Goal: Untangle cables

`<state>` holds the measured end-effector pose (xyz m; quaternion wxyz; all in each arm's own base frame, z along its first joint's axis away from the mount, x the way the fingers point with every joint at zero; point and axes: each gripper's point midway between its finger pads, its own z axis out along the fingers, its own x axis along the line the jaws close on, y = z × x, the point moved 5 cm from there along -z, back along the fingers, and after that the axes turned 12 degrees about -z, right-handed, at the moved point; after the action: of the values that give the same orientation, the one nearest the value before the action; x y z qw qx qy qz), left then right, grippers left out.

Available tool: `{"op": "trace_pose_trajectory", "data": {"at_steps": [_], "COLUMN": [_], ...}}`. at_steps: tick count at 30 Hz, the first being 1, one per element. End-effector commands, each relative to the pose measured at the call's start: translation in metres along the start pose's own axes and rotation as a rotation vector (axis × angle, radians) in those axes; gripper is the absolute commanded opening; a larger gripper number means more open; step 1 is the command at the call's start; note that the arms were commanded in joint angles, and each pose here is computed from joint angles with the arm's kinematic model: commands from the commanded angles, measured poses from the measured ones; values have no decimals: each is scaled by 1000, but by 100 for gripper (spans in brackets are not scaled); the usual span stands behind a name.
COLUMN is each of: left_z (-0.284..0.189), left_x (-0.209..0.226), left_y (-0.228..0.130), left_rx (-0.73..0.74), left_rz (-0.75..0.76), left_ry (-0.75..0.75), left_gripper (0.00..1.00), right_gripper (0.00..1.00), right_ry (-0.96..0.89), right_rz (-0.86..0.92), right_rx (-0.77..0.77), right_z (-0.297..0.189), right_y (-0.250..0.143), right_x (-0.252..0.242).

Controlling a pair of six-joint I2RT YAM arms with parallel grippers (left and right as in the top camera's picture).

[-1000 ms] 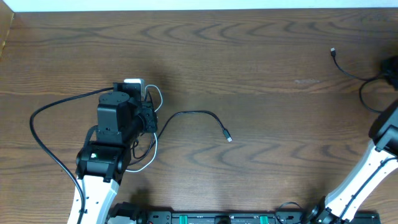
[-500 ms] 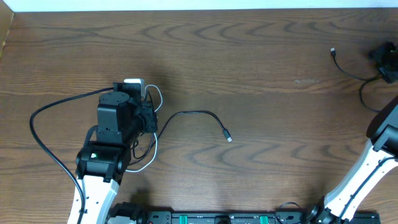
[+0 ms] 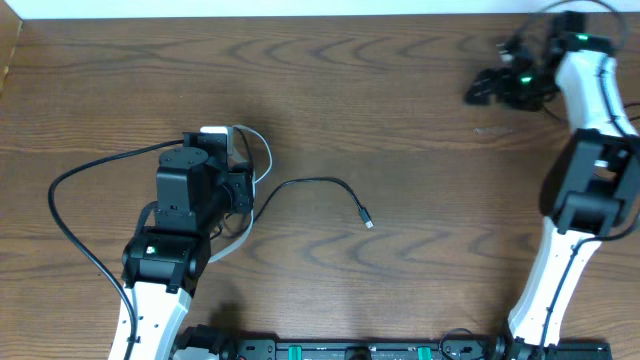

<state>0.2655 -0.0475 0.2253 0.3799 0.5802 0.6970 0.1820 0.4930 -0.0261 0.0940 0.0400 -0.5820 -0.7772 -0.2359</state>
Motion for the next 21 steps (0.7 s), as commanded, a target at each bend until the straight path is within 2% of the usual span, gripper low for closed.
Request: {"op": "trace_pose_trajectory", "data": {"at_steps": [1,5,7,13,15,16,21], "left_z": [-2,-2,-2,-17,-26,-34,-50], "left_x": [-5,-5,2,49,60,68,96], "left_y": [7,10,13,36,43,50,57], "left_rx": [-20,-41,-63,-240,-301,-358,-422], "left_rz": [10,12,21,7,-2,-14,-99], "left_ry": [-21,-18,36,448,555,645,795], "left_gripper": [45,46,47,61,61,61,55], "right_gripper": [99,98,97,97,97,97,96], "right_ry": [96,159,170,69,12,-81,-214], "right_rz": [-200,-308,-365,-557,-623,-699,-845], "right_rx": [8,73,126,292,331,368,407], "right_z": [8,33,45,75,83,88,99], "right_y": [12,14,9,-14,-21,-27,-39], "right_x": [58,120,151,224,242,256,293]}}
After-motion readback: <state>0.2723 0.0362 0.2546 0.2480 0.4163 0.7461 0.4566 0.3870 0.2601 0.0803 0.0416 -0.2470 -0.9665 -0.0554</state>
